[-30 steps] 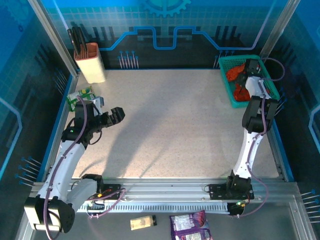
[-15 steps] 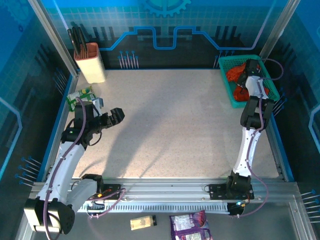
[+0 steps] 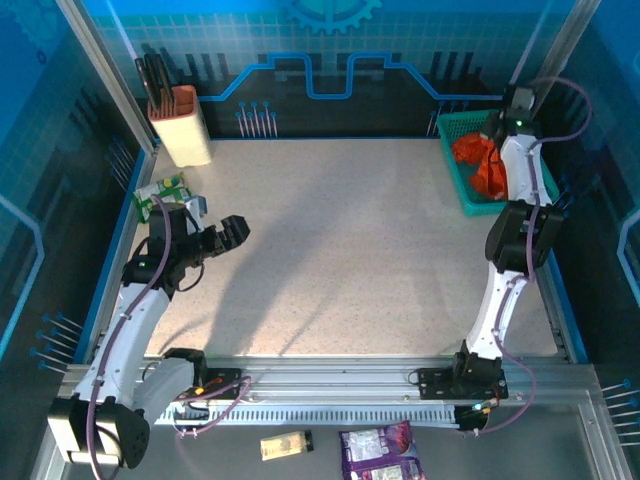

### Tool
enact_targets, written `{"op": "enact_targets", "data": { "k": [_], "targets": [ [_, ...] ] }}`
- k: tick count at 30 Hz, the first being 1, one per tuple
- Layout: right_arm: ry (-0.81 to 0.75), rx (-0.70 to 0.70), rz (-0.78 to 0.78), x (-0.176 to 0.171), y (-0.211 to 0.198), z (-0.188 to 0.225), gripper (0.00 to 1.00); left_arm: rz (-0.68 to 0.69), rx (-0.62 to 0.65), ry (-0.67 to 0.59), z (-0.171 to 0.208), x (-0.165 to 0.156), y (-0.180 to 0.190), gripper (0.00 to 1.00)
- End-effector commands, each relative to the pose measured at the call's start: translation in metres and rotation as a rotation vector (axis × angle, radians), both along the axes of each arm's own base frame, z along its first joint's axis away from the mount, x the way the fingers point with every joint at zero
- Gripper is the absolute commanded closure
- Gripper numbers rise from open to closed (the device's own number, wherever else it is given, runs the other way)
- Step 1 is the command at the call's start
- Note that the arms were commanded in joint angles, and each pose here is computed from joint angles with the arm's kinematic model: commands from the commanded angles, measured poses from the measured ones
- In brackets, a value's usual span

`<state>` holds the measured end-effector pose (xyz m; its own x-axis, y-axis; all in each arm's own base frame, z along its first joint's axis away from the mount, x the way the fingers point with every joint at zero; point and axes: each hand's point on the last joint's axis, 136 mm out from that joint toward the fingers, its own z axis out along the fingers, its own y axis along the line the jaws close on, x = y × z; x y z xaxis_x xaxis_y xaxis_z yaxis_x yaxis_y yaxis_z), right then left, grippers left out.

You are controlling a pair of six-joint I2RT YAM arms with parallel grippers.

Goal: Fold the inside-out t-shirt

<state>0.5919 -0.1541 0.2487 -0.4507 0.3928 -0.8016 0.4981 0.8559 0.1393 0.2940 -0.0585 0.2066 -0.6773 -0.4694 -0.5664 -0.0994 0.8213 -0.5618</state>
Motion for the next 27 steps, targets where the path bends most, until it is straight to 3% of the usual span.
{"op": "enact_targets", "data": {
  "k": [1,5,11,17,22,27],
  "targets": [
    [-0.220,-0.065,0.108,-0.019,0.057,0.120,1.00,-0.029,-0.029,-0.032,0.014,-0.001,-0.007,0.01],
    [-0.346,-0.110,0.256,-0.049,0.127,0.200,1.00,-0.035,-0.035,-0.050,0.019,0.001,-0.009,0.01],
    [-0.569,-0.126,0.590,-0.123,0.271,0.306,1.00,-0.039,-0.034,-0.087,0.031,0.005,-0.009,0.01],
    [-0.787,-0.107,0.855,-0.207,0.384,0.373,1.00,-0.024,-0.024,-0.132,0.043,0.012,-0.006,0.01],
    [-0.782,-0.020,0.958,-0.227,0.423,0.366,1.00,-0.005,0.000,-0.145,0.045,0.014,-0.002,0.01],
    [-0.544,-0.019,0.874,-0.190,0.409,0.278,1.00,0.004,0.029,-0.135,0.043,0.014,0.002,0.01]
  ]
}}
